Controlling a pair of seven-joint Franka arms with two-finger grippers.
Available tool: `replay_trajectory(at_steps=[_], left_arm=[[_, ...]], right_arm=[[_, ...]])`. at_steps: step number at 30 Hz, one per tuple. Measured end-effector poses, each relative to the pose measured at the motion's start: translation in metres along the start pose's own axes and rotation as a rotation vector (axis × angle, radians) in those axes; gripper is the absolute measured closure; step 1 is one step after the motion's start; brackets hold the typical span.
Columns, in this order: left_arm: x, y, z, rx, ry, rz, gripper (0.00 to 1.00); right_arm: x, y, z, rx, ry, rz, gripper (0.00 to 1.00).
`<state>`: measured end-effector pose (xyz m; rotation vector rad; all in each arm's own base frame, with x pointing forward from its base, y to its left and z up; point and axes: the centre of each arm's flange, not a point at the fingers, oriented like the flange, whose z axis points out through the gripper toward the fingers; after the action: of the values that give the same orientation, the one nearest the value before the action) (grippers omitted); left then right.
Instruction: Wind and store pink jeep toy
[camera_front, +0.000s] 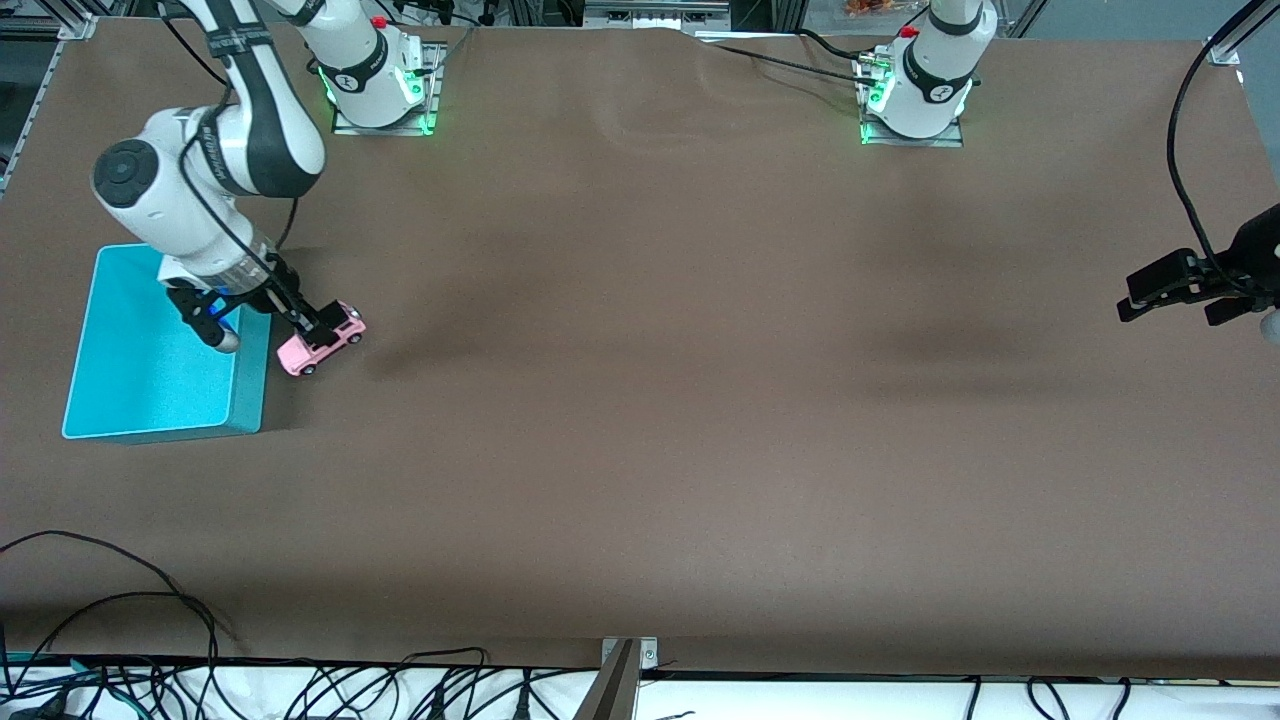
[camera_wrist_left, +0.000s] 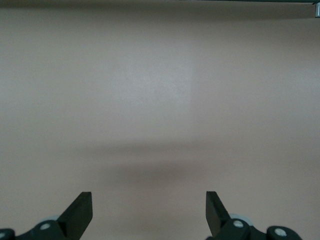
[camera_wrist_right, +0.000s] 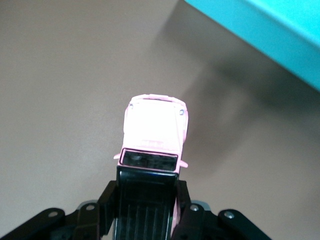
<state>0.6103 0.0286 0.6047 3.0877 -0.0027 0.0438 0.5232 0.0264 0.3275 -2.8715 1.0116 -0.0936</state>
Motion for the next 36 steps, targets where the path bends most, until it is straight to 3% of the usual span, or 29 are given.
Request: replay_trajectory(at_steps=[10, 18, 23, 36], left_arm=[[0.000, 0.000, 0.000, 0.000, 0.000, 0.000, 0.00], [0.000, 0.000, 0.000, 0.000, 0.000, 0.001, 0.00], [0.000, 0.000, 0.000, 0.000, 0.000, 0.002, 0.00], [0.000, 0.001, 0.000, 0.000, 0.000, 0.004, 0.00]], right_arm=[[0.048, 0.066, -0.021, -0.016, -0.013, -0.270, 0.48], [0.075, 0.121, -0.024, -0.091, -0.023, -0.415, 0.48], [0.086, 0.141, -0.021, -0.169, -0.019, -0.462, 0.48], [0.106, 0.168, 0.021, -0.263, -0.094, -0.552, 0.48]])
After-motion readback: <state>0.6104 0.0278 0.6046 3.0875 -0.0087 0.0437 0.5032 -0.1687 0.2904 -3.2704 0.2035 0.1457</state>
